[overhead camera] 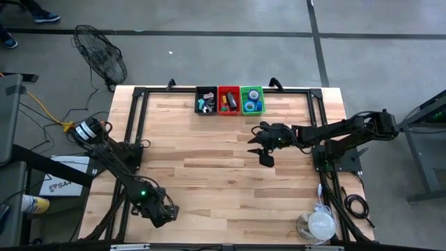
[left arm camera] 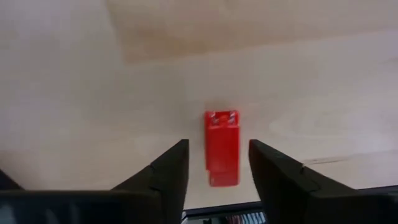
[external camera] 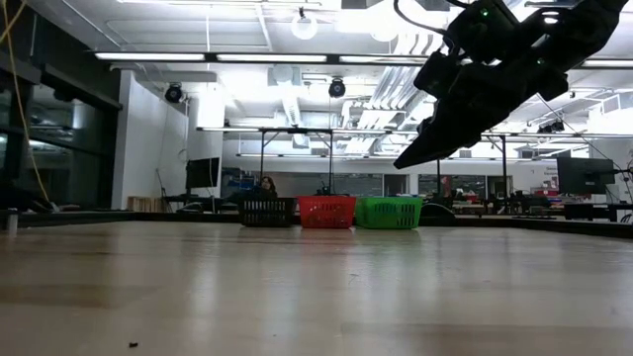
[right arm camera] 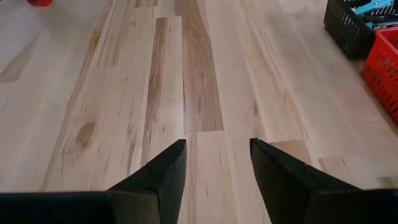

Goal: Pick and place Stapler, Stapler remover, tape
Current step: Put the small red stapler into the red bin

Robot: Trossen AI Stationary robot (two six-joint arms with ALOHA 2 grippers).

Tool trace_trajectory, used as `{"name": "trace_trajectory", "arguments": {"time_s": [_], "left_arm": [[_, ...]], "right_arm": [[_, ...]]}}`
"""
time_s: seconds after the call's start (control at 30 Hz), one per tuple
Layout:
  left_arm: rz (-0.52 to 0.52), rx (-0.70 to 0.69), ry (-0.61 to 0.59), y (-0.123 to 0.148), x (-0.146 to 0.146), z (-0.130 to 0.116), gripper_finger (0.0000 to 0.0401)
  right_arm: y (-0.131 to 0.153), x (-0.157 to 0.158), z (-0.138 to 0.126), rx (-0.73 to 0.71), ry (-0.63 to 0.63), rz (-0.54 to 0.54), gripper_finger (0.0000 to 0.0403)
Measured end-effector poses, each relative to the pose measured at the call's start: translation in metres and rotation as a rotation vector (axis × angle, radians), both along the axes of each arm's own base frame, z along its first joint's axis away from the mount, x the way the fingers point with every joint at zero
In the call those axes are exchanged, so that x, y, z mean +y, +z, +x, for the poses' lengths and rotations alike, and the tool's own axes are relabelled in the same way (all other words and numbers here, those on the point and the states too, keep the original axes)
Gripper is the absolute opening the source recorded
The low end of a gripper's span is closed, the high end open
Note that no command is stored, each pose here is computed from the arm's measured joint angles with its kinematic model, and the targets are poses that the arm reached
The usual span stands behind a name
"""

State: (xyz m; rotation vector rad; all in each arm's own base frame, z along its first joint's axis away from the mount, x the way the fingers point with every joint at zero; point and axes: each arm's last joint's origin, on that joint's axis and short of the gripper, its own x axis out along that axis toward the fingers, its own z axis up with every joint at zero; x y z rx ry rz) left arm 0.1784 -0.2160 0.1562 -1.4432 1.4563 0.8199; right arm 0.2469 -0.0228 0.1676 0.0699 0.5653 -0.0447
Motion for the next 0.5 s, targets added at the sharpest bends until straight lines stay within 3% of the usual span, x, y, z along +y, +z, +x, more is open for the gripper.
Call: {"name": "trace_trajectory", "arguments": {"time_s": [0.27,0.5], "left_arm": [[-0.014,0.001,0.009,0.0006,-0.008,-0.0073,0.0092],[0.007,-0.04,-0.014,-0.0005,-0.0081,-0.0057,0.0074]], "right_arm": [[-0.0003,0.0,-0.0002,0.003,-0.012,0.019,0.0172],[-0.0003,0.0001,-0.0002,0.002,-0.014,0.028,0.0172]]}}
